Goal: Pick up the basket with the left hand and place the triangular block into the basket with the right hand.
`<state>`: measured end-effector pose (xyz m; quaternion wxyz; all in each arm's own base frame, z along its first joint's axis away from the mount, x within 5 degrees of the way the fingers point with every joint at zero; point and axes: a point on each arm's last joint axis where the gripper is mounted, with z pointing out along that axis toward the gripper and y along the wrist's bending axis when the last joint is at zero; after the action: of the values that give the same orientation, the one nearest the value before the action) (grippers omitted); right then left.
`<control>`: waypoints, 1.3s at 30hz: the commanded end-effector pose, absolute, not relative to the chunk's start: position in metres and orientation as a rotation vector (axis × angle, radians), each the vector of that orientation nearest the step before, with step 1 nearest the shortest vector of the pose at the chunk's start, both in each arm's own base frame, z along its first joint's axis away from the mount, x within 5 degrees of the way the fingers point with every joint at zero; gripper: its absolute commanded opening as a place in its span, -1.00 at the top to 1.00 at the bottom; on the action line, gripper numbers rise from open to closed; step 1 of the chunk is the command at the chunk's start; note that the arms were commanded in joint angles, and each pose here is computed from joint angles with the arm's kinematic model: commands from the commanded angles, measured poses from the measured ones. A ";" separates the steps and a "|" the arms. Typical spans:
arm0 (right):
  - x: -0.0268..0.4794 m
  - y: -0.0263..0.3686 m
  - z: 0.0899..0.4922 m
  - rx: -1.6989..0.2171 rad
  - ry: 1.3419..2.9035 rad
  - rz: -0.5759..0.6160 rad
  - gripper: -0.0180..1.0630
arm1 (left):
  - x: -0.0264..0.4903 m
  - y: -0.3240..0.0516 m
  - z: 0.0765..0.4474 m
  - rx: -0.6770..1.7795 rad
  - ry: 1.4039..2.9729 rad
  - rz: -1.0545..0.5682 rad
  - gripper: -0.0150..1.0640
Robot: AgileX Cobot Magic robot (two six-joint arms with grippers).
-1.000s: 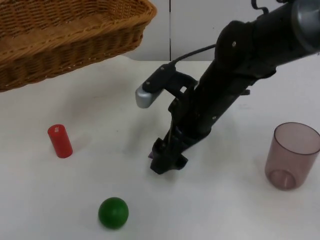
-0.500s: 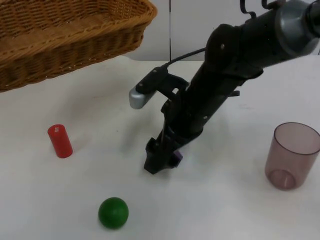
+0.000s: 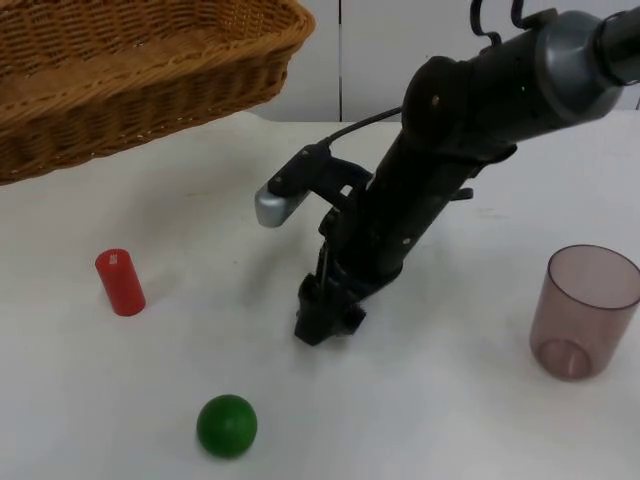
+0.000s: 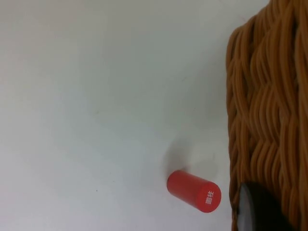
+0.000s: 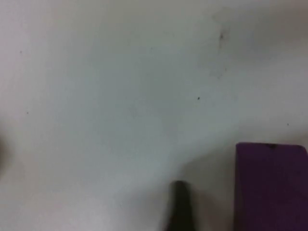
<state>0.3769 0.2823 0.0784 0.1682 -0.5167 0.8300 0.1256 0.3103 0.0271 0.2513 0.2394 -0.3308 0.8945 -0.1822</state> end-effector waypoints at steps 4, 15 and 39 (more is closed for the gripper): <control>0.371 0.278 0.069 -1.515 2.437 0.315 0.55 | 0.311 0.028 0.255 -0.921 2.416 -0.511 0.98; 0.368 0.275 0.106 -1.428 2.493 0.315 0.70 | 0.310 0.027 0.254 -0.920 2.434 -0.515 0.98; 0.307 0.227 0.352 -0.972 2.183 0.368 0.75 | 0.308 0.004 0.253 -0.736 2.535 -0.523 0.98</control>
<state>0.3113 0.2285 0.3352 0.3157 -0.3914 0.8539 0.1344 0.3073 0.0140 0.2494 0.2188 -0.2787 0.9179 -0.1788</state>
